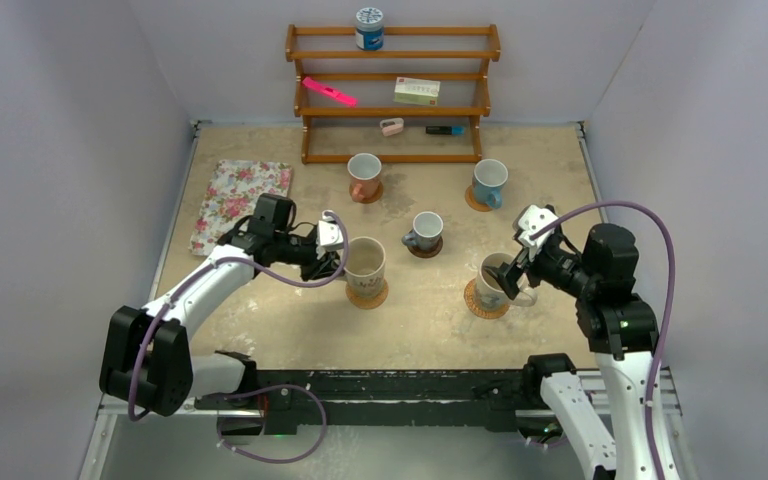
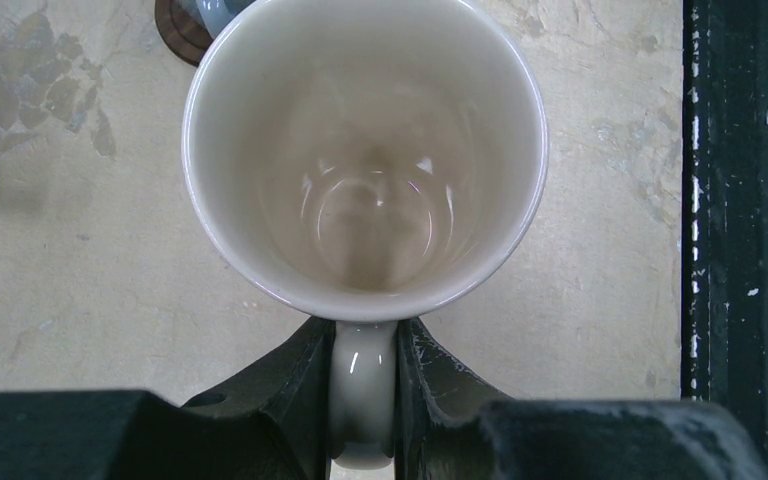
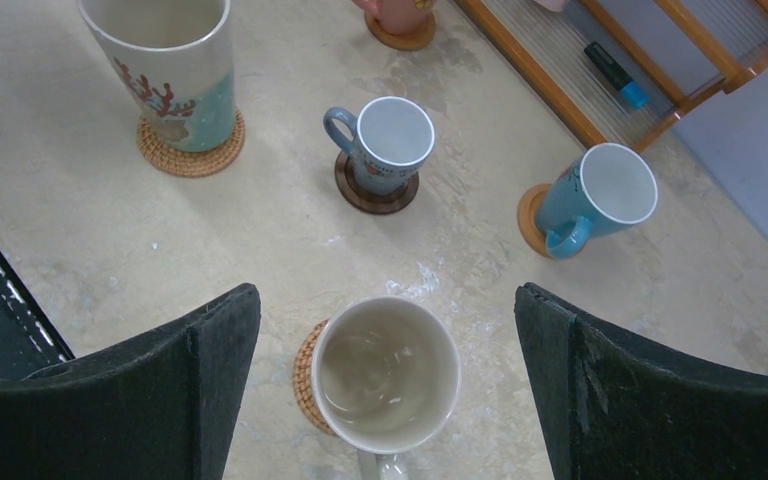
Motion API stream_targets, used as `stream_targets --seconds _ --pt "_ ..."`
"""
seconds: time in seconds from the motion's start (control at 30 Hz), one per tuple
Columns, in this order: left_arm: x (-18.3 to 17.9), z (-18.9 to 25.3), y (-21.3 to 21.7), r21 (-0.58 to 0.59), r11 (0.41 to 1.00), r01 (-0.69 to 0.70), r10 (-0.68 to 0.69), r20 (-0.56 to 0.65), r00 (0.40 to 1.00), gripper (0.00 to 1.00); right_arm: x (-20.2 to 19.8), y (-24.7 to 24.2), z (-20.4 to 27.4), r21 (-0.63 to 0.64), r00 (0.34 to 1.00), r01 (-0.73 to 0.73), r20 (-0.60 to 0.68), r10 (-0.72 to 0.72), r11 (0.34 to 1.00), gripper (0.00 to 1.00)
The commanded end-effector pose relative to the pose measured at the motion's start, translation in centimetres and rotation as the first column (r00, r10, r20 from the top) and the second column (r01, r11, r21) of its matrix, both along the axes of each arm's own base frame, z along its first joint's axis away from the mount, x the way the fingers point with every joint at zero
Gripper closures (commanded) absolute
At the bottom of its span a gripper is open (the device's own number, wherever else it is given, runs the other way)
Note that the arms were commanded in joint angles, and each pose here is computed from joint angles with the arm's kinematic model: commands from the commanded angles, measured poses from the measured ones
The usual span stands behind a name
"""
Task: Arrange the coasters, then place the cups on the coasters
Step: Place the cup on the coaster.
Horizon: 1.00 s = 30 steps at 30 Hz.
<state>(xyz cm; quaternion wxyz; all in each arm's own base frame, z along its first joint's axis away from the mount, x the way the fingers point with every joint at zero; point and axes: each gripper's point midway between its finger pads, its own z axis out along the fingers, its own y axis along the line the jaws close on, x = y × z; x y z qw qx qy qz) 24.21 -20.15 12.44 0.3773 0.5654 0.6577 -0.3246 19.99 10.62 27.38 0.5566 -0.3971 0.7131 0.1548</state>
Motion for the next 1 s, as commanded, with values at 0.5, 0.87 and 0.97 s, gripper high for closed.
stream_targets --seconds 0.5,0.87,0.97 --pt "0.8 2.3 -1.9 -0.081 0.995 0.063 -0.055 0.099 0.994 1.0 -0.6 0.6 0.3 0.007 0.999 -0.043 0.021 0.043 0.999 0.01" --pt "0.6 1.9 -1.9 -0.072 0.995 0.061 -0.055 0.089 0.995 1.0 -0.6 0.6 0.3 0.007 0.999 -0.046 0.02 0.046 0.999 0.01" --pt "0.6 1.9 -1.9 -0.071 0.995 0.066 -0.059 0.088 0.994 1.0 -0.6 0.6 0.3 0.007 0.999 -0.047 0.022 0.047 0.999 0.01"
